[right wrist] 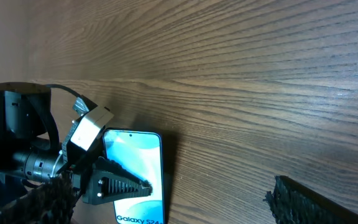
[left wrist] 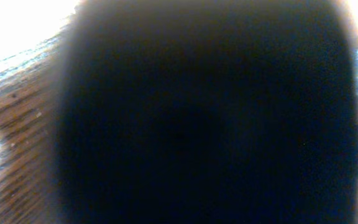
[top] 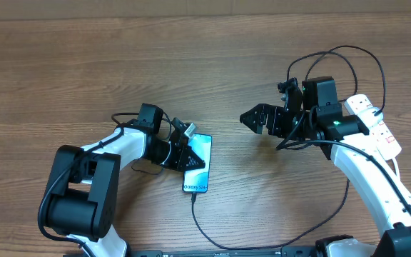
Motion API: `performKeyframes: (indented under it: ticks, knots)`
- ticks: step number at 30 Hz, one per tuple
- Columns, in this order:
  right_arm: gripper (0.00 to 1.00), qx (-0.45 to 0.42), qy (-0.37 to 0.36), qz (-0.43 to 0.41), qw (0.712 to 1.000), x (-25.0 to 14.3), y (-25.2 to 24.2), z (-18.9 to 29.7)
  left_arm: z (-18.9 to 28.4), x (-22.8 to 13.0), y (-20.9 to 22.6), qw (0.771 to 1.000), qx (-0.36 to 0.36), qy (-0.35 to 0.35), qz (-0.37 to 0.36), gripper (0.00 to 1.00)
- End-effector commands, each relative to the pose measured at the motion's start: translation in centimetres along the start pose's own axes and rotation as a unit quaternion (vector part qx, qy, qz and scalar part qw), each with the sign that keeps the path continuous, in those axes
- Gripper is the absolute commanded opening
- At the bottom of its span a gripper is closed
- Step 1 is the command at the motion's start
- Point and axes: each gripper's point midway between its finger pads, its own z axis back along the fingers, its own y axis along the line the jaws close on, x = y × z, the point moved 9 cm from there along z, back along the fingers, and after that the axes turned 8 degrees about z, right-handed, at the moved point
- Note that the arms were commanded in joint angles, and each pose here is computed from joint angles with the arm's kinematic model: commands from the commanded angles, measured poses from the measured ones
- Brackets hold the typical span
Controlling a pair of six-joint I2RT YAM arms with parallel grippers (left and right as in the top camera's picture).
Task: Plug charger to phone and switch on socket
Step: 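Lower the phone flat onto the table with the left gripper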
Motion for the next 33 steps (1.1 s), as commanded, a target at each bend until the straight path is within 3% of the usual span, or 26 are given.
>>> performKeyframes:
  ticks: [1, 12, 33]
  knots:
    - [1.0, -0.003, -0.018, 0.011, 1.0, 0.8, 0.3, 0.7, -0.2, 0.5, 0.3, 1.0, 0.008, -0.001, -0.016, 0.04]
    - [1.0, -0.003, -0.018, 0.011, 1.0, 0.8, 0.3, 0.7, -0.7, 0.4, 0.8, 0.999, 0.006, 0.006, -0.04, 0.05]
    - [1.0, -0.003, -0.018, 0.011, 1.0, 0.8, 0.3, 0.7, -1.9, 0.1, 2.2, 1.0, -0.001, 0.024, -0.017, 0.06]
